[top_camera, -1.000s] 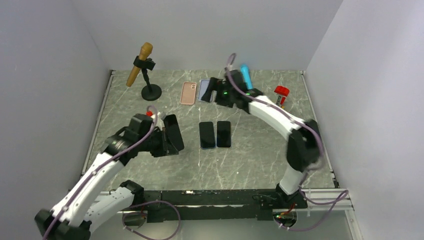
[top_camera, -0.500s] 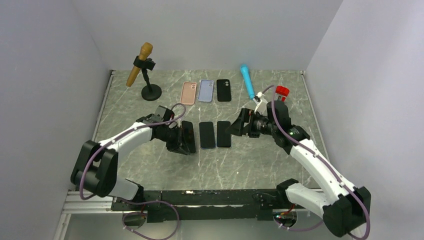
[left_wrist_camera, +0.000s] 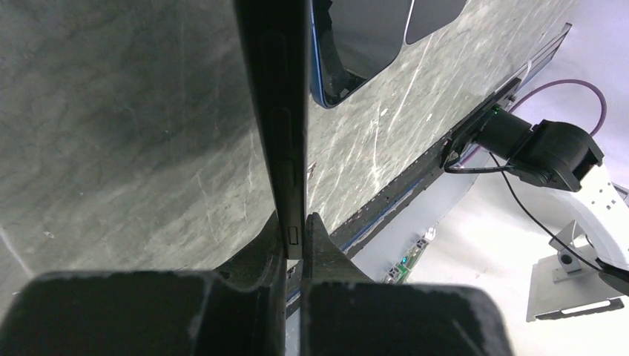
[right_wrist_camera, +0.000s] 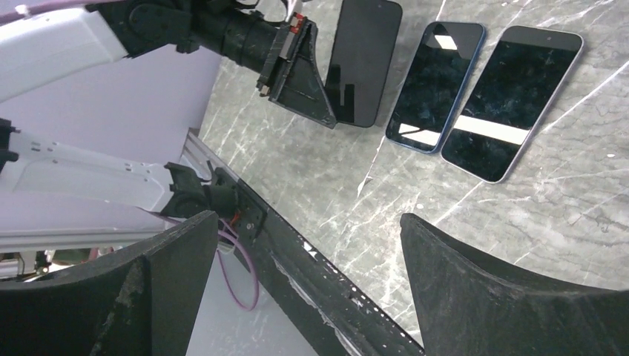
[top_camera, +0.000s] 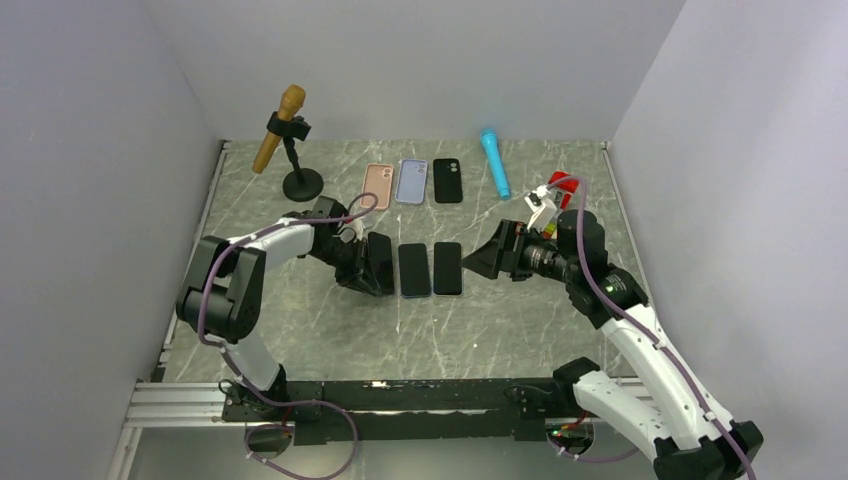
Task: Take the phone out of the phone case
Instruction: Place the phone at the center of the board, then reset both arms
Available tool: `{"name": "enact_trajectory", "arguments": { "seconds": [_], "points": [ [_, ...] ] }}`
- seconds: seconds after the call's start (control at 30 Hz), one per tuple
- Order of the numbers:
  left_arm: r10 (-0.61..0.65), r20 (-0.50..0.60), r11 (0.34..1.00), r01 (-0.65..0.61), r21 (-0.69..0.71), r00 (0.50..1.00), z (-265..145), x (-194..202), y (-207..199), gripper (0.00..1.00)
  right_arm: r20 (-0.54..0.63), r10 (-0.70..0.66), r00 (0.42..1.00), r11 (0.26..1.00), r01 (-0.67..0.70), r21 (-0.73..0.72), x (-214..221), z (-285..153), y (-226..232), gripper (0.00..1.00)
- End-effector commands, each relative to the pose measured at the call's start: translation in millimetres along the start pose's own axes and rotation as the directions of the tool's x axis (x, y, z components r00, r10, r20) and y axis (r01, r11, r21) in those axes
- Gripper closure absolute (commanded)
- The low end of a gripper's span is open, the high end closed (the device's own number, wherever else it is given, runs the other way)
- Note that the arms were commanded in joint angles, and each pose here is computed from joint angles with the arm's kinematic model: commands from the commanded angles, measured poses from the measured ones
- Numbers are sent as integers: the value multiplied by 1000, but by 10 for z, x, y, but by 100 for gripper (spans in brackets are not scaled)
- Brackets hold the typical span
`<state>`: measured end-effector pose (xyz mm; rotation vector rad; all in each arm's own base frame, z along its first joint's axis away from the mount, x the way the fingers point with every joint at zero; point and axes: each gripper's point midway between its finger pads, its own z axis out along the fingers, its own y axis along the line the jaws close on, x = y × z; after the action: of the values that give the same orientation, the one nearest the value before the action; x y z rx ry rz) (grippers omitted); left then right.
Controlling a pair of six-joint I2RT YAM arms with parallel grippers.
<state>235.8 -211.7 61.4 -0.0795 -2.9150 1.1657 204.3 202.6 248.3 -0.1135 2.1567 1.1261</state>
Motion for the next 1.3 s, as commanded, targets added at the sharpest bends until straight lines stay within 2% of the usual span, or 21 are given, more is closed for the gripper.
{"name": "enact_trajectory", "arguments": {
  "seconds": [0.0,0.2,0.33,0.43,0.57,0.7,0.8,0.9,1.0,1.07,1.13,1.2,1.27],
  "points": [
    [66,-51,996,-63,63,996,-31,-23,-95,99,33,16,999,1000,-16,8,5,-97,16,5],
    [36,-110,999,-33,26,993,35,-22,20,92,37,15,999,1000,-16,20,38,-163,12,5],
    [17,-121,1000,-19,-16,992,43,-31,92,81,43,29,999,999,-30,19,65,-170,-1,5],
    [18,-125,998,-24,-51,992,34,-33,157,76,47,41,998,999,-41,16,67,-167,-1,5],
    [23,-119,993,-37,-110,993,-13,-41,235,62,65,31,997,1000,-31,6,-26,-181,68,5],
    [33,-83,985,-46,-168,996,-115,-109,252,51,89,11,996,999,-14,30,-168,-201,105,5],
    [58,-37,970,-66,-233,998,-267,-189,235,46,100,6,995,997,-13,74,-234,-199,59,5],
    [103,37,953,-88,-290,994,-510,-278,131,43,128,2,992,989,-21,144,-324,-216,-31,5],
    [161,159,943,-105,-316,974,-817,-368,-79,40,174,-11,985,970,-32,243,-458,-271,-154,5],
    [207,299,946,-112,-304,931,-1074,-436,-311,40,213,-27,977,951,-40,305,-569,-334,-220,5],
    [236,470,963,-139,-232,850,-1351,-456,-654,38,249,-53,967,935,-40,354,-691,-416,-245,5],
    [258,637,966,-196,-168,726,-1722,-415,-1022,35,305,-84,949,917,-46,395,-839,-542,-240,4],
    [243,740,967,-219,-132,627,-2013,-357,-1243,34,355,-120,927,907,-43,420,-980,-680,-193,4]
  ]
}}
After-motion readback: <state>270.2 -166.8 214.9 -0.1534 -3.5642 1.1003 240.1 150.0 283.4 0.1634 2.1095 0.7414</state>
